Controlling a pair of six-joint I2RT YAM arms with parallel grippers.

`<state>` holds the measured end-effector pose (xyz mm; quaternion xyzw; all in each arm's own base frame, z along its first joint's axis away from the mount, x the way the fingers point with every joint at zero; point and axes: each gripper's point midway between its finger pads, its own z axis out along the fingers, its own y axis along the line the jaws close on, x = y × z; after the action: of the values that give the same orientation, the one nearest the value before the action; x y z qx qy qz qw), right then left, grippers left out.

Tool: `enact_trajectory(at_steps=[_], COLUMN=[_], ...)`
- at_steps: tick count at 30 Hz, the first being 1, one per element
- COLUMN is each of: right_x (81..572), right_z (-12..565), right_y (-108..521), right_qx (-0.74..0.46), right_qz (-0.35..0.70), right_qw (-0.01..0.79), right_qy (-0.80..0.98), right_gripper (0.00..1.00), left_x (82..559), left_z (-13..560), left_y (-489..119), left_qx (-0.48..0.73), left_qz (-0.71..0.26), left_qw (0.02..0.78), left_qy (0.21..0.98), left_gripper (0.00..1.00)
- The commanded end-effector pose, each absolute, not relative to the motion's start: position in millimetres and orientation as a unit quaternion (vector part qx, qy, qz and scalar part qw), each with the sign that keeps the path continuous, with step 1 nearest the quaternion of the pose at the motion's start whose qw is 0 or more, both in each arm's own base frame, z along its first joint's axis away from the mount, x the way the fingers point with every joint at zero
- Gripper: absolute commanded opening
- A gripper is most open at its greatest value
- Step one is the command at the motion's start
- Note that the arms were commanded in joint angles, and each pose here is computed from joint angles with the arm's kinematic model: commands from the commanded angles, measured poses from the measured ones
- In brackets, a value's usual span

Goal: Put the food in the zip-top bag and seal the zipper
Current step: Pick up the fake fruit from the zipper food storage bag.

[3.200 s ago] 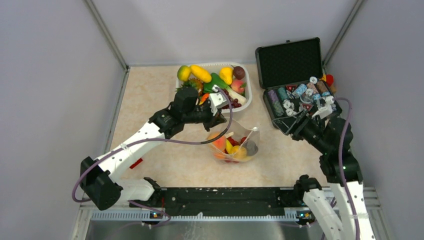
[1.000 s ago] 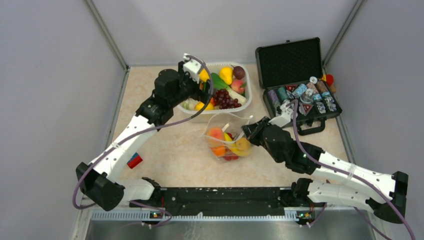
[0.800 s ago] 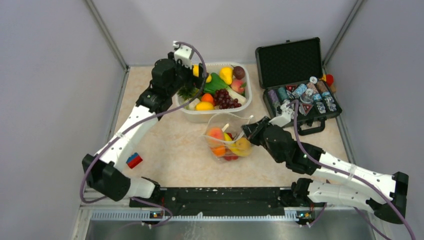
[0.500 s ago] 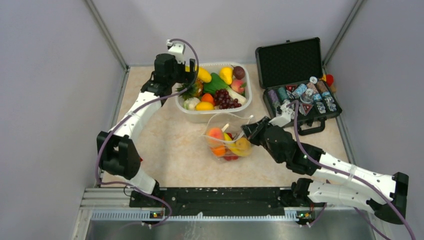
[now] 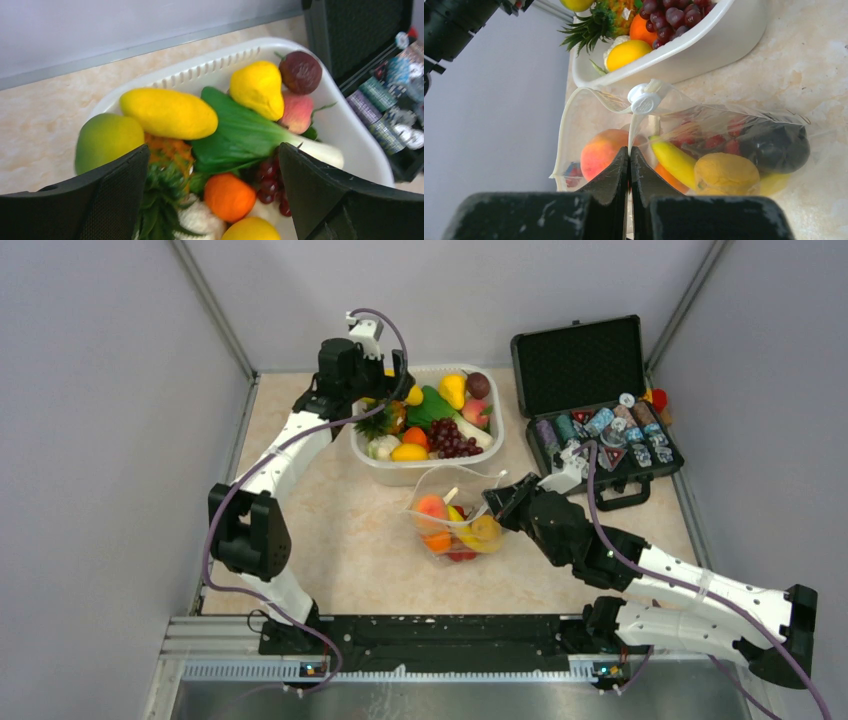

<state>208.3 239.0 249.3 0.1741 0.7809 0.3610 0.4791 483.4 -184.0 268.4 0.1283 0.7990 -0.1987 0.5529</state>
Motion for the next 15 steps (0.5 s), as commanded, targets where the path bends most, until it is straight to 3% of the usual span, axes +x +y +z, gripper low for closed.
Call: enact_trajectory(at_steps=[1,8,15], right_x=[211,210,211], right_z=[263,265,266], right_y=[241,241,240], right_qx=[0.178,0.176,0.178], right_qz=[0.377,0.375,0.377], right_qw=[0.492,0.492,0.495], right_qy=[0.765,0.766,0.763], right_gripper=[0.00,0.00,0.00], left_x=[506,513,498], left_z=[277,253,252], left_y=[-209,-223,-251], left_qx=[0.078,0.016,0.100], left_qz=[-0.272,-0.295,-0.295], left_qw=[0.545,0.530,0.520], left_qy=[0.789,0.795,0.795], left_gripper=[0.95,0.94,0.95])
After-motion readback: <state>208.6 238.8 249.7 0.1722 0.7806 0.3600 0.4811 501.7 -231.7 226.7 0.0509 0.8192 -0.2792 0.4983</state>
